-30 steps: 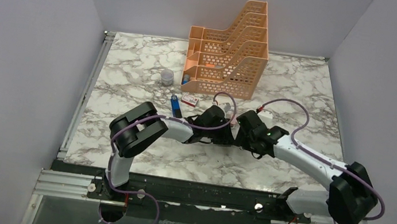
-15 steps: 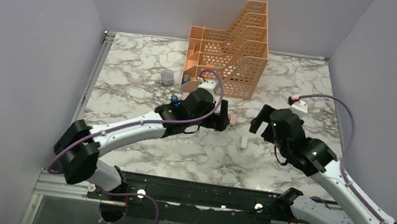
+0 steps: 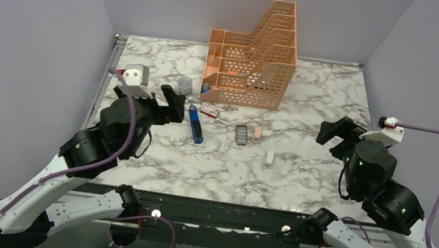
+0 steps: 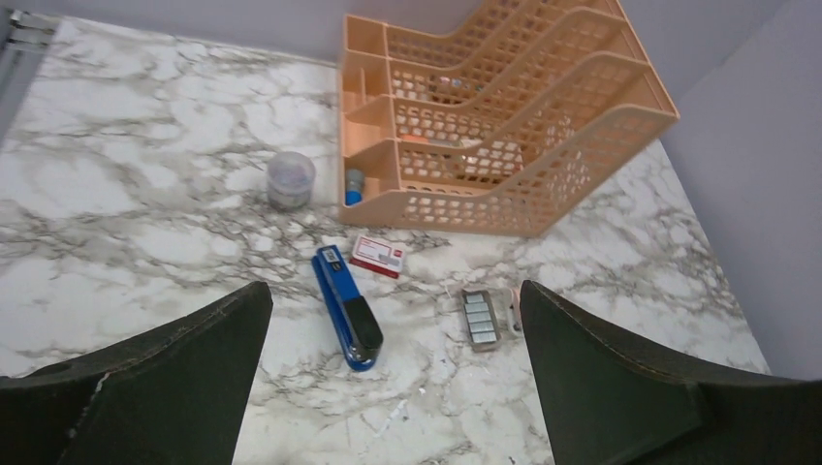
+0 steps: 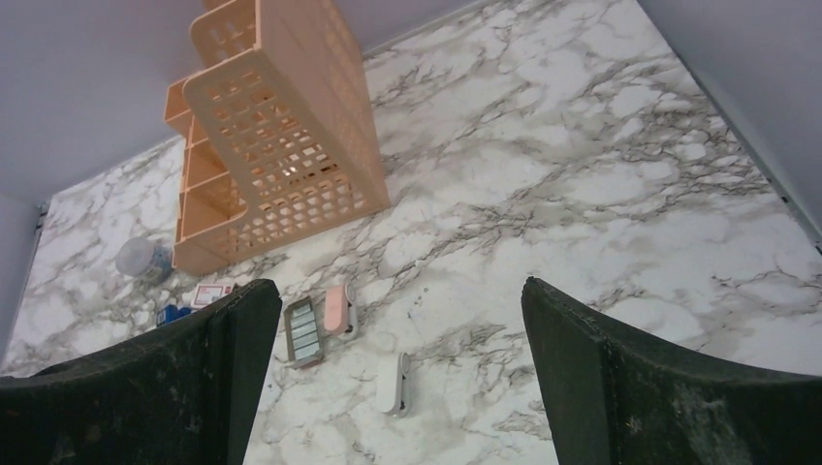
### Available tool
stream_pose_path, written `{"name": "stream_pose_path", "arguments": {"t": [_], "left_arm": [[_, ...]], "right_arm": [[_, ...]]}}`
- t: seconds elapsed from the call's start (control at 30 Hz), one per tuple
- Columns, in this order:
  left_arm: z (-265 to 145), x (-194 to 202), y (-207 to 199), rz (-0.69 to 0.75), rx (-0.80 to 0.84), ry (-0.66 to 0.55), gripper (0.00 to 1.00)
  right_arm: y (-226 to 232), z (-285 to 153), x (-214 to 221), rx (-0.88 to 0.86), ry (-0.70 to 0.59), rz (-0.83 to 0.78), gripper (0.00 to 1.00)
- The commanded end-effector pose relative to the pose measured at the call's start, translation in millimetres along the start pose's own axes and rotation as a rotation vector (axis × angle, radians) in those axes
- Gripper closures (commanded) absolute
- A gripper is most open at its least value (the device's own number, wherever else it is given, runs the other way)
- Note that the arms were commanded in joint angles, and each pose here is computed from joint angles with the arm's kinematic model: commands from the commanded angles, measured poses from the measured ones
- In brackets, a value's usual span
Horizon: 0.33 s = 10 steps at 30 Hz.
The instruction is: Load the staples into the stapler
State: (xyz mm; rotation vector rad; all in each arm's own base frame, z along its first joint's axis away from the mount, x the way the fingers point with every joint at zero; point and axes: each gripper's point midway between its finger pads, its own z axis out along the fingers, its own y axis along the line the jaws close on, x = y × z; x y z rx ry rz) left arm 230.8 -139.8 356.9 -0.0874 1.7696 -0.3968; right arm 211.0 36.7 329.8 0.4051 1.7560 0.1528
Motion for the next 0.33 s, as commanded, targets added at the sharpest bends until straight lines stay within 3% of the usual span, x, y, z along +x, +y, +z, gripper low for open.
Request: {"name": "stream_pose_path", "arguments": {"t": [0.0, 0.3], "left_arm": [[-32, -24, 53, 0.068, -0.165, -0.064, 0.01], [-48, -37, 59, 0.026, -0.152, -0.087, 0.01]], "right_arm": [[-20, -7, -19, 0.074, -0.059, -0.041, 0.0], [-18, -2, -11, 0.061, -0.048, -0.103, 0.0]]}}
